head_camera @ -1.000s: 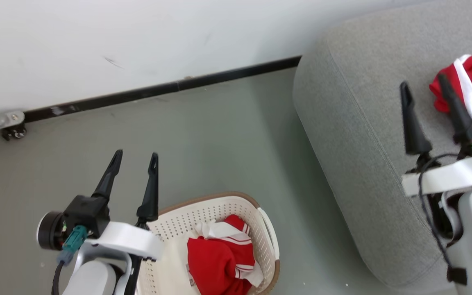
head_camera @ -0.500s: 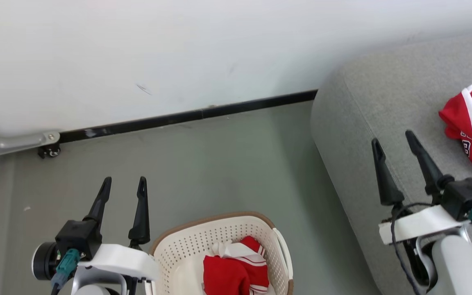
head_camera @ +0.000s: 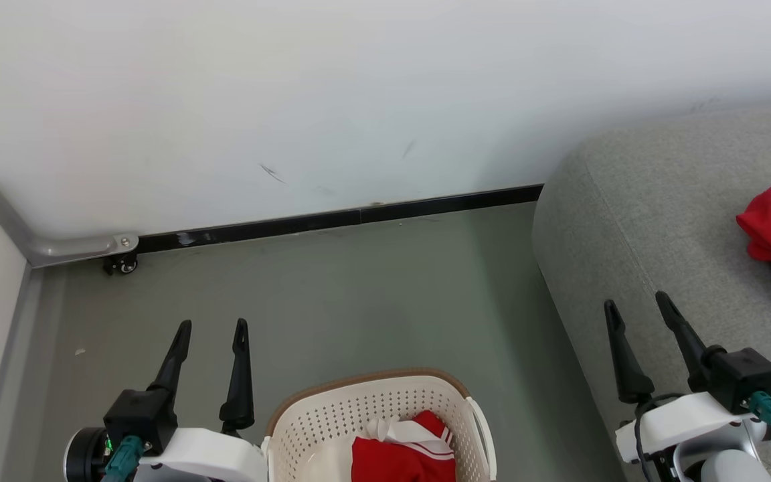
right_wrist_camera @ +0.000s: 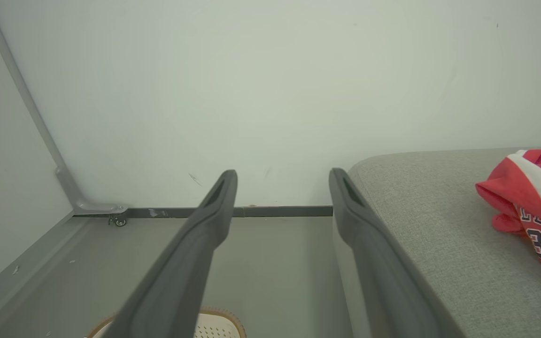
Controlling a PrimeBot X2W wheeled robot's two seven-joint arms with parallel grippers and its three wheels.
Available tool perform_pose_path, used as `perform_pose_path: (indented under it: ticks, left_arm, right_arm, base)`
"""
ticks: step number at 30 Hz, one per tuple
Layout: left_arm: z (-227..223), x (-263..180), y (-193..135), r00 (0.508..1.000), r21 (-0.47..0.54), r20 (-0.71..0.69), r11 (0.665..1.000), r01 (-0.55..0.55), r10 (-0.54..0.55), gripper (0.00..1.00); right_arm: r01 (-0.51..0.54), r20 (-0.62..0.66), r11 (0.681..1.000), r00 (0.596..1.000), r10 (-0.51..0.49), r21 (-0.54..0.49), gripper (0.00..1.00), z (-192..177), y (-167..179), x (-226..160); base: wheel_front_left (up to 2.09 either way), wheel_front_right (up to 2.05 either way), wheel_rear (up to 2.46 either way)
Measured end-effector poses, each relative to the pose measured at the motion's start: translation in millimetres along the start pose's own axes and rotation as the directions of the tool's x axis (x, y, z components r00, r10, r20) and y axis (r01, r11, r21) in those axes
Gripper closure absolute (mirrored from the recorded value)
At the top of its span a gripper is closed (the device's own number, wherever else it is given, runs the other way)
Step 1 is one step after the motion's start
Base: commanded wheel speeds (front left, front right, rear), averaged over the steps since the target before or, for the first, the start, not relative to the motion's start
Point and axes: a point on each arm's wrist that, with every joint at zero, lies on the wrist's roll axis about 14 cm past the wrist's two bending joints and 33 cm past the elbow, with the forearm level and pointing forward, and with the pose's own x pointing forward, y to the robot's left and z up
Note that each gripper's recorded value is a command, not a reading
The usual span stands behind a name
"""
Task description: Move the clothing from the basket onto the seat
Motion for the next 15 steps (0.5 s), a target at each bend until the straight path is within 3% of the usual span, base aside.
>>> perform_pose_path:
  ticks: [15]
  left_arm:
    - [-0.7, -10.4, 5.9, 0.999, 0.026, 0.0, 0.999, -0.036, 0.036, 0.0]
  right_arm:
    - [-0.017, -0.057, 1.0, 0.998, 0.016, -0.015, 0.0, -12.6, 8.3, -9.5]
  base:
    - [0.0, 0.0, 0.0]
